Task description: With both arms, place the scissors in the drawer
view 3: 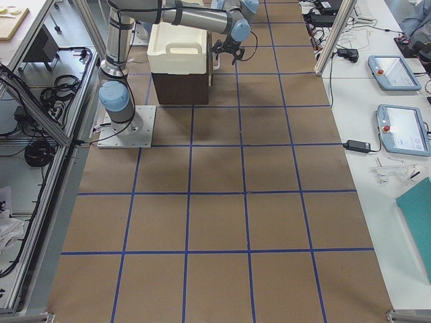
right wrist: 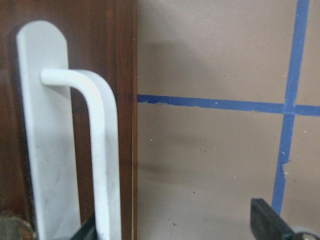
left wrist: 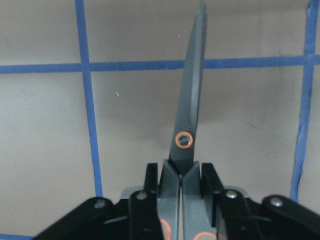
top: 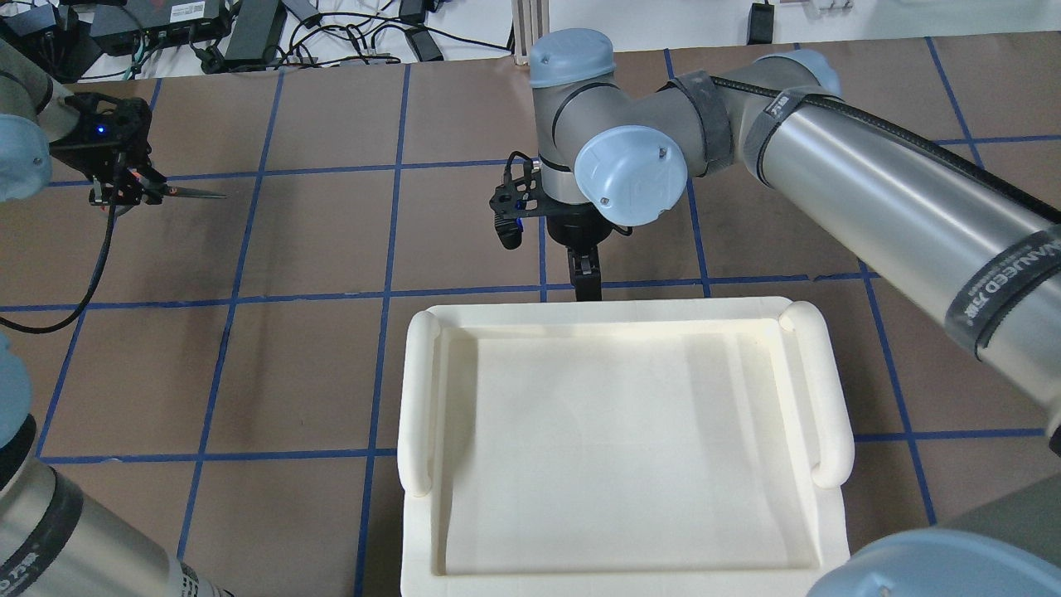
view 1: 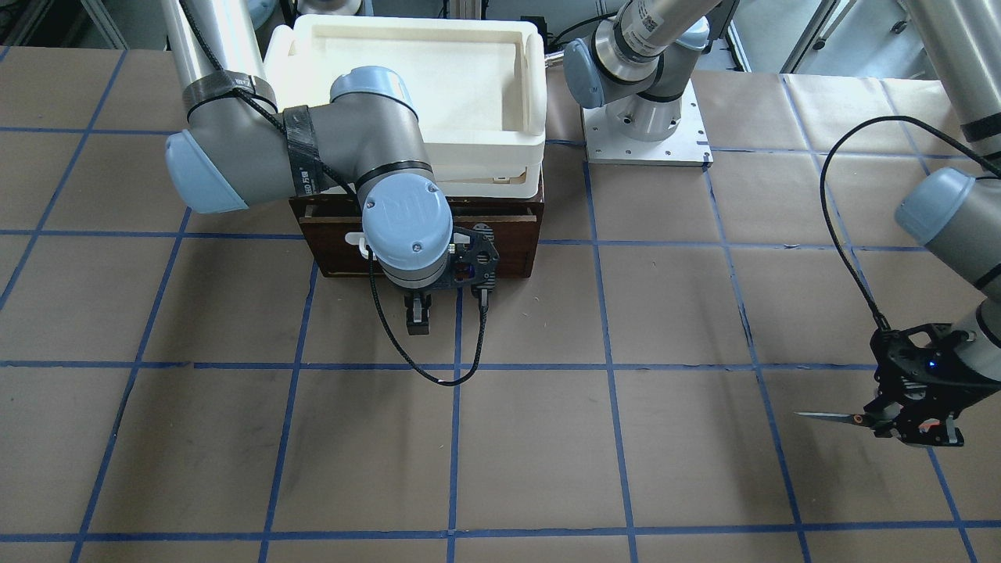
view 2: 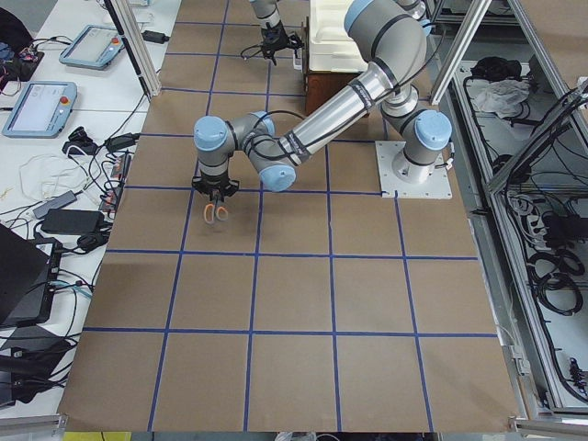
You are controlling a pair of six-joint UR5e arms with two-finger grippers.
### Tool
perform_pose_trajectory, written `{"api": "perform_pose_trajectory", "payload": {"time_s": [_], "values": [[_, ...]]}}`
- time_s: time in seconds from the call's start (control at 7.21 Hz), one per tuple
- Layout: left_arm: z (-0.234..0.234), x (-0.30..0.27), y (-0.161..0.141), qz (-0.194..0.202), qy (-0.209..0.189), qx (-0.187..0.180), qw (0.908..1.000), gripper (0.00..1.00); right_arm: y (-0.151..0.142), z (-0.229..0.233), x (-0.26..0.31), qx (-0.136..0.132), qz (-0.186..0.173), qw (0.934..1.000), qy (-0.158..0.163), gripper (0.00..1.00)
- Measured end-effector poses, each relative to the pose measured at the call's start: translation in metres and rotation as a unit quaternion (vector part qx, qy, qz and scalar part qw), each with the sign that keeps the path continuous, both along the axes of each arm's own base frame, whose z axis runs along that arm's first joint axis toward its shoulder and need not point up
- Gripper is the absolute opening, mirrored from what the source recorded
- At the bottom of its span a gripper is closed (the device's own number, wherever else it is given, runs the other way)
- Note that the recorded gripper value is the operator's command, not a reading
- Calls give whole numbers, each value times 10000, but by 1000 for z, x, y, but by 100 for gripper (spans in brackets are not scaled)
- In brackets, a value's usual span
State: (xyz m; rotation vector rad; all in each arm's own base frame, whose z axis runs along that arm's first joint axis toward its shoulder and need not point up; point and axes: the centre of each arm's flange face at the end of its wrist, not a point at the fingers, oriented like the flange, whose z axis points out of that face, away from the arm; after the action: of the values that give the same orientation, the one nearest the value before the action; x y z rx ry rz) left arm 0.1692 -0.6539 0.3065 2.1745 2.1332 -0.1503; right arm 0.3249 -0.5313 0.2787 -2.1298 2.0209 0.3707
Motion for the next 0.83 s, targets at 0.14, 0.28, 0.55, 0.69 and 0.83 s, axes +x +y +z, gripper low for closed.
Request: {"api": "perform_pose_trajectory", "payload": {"time_s": [0.14, 0.28, 0.55, 0.69, 0.83], "values": [[26, -19, 6, -3, -72, -10, 10000, 0, -2, 0, 0, -67, 38, 10000, -7, 100], [47, -34, 12, -14, -106, -53, 9999, 0, -6, 2, 1, -132, 69, 9999, -30, 100], [74, -66, 18, -9, -174, -166, 9997, 0, -20, 5, 2, -211, 59, 9997, -54, 100], [84, -73, 20, 6, -208, -225, 9995, 0, -27, 5, 2, -226, 40, 9997, -56, 100], [91, -78, 23, 18, -229, -261, 9994, 0, -32, 2, 2, -218, 14, 9997, -50, 100]]}}
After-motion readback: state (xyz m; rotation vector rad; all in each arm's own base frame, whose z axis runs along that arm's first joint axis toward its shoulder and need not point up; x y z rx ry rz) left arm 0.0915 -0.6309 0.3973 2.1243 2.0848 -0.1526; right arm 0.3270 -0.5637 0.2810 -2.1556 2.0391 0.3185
